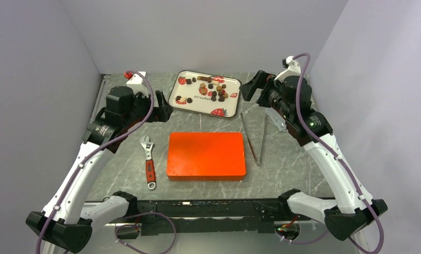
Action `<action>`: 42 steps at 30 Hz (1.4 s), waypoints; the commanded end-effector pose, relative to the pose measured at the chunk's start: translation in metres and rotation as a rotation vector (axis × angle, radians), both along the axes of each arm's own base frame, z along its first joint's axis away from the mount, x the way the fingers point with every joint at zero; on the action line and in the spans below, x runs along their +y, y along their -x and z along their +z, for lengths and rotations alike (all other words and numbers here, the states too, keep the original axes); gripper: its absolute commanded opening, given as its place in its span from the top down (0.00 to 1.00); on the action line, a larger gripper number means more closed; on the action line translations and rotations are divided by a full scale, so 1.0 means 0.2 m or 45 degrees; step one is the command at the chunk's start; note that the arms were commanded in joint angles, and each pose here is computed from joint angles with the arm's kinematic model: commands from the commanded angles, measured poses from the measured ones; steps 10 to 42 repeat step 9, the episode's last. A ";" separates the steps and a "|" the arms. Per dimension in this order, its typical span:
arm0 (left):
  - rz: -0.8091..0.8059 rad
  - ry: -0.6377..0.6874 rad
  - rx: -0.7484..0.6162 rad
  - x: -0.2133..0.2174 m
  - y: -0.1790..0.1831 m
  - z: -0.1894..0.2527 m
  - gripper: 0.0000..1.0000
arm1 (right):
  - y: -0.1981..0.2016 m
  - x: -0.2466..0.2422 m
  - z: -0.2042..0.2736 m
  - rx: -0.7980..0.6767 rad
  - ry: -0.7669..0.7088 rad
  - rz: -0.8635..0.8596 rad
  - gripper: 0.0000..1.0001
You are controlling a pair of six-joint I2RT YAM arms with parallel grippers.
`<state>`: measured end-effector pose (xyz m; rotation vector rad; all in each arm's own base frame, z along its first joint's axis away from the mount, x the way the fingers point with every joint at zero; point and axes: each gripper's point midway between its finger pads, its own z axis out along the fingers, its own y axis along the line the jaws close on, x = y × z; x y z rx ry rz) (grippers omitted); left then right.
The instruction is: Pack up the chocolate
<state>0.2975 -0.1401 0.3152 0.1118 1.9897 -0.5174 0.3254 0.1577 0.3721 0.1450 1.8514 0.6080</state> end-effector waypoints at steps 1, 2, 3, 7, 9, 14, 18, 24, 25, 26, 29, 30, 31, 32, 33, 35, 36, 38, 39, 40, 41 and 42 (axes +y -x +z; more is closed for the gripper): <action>0.045 -0.003 -0.013 0.03 -0.01 -0.04 0.01 | 0.00 0.00 0.04 -0.070 -0.049 -0.002 0.00; 0.045 -0.004 -0.009 0.03 -0.01 -0.05 0.01 | 0.00 0.00 0.04 -0.068 -0.048 0.000 0.00; 0.045 -0.005 -0.009 0.03 -0.01 -0.05 0.01 | -0.01 0.00 0.03 -0.065 -0.048 -0.002 0.00; 0.041 -0.015 -0.005 0.03 -0.01 -0.07 0.01 | -0.02 0.01 0.02 -0.051 -0.045 0.007 0.00; 0.045 -0.016 0.000 0.03 -0.01 -0.08 0.01 | -0.02 0.02 0.02 -0.050 -0.047 0.009 0.00; 0.045 -0.016 0.000 0.03 -0.01 -0.08 0.01 | -0.02 0.02 0.02 -0.050 -0.047 0.009 0.00; 0.045 -0.016 0.000 0.03 -0.01 -0.08 0.01 | -0.02 0.02 0.02 -0.050 -0.047 0.009 0.00; 0.045 -0.016 0.000 0.03 -0.01 -0.08 0.01 | -0.02 0.02 0.02 -0.050 -0.047 0.009 0.00; 0.045 -0.016 0.000 0.03 -0.01 -0.08 0.01 | -0.02 0.02 0.02 -0.050 -0.047 0.009 0.00; 0.045 -0.016 0.000 0.03 -0.01 -0.08 0.01 | -0.02 0.02 0.02 -0.050 -0.047 0.009 0.00; 0.045 -0.016 0.000 0.03 -0.01 -0.08 0.01 | -0.02 0.02 0.02 -0.050 -0.047 0.009 0.00; 0.045 -0.016 0.000 0.03 -0.01 -0.08 0.01 | -0.02 0.02 0.02 -0.050 -0.047 0.009 0.00; 0.045 -0.016 0.000 0.03 -0.01 -0.08 0.01 | -0.02 0.02 0.02 -0.050 -0.047 0.009 0.00; 0.045 -0.016 0.000 0.03 -0.01 -0.08 0.01 | -0.02 0.02 0.02 -0.050 -0.047 0.009 0.00; 0.045 -0.016 0.000 0.03 -0.01 -0.08 0.01 | -0.02 0.02 0.02 -0.050 -0.047 0.009 0.00; 0.045 -0.016 0.000 0.03 -0.01 -0.08 0.01 | -0.02 0.02 0.02 -0.050 -0.047 0.009 0.00; 0.045 -0.016 0.000 0.03 -0.01 -0.08 0.01 | -0.02 0.02 0.02 -0.050 -0.047 0.009 0.00; 0.045 -0.016 0.000 0.03 -0.01 -0.08 0.01 | -0.02 0.02 0.02 -0.050 -0.047 0.009 0.00; 0.045 -0.016 0.000 0.03 -0.01 -0.08 0.01 | -0.02 0.02 0.02 -0.050 -0.047 0.009 0.00; 0.045 -0.016 0.000 0.03 -0.01 -0.08 0.01 | -0.02 0.02 0.02 -0.050 -0.047 0.009 0.00; 0.045 -0.016 0.000 0.03 -0.01 -0.08 0.01 | -0.02 0.02 0.02 -0.050 -0.047 0.009 0.00; 0.045 -0.016 0.000 0.03 -0.01 -0.08 0.01 | -0.02 0.02 0.02 -0.050 -0.047 0.009 0.00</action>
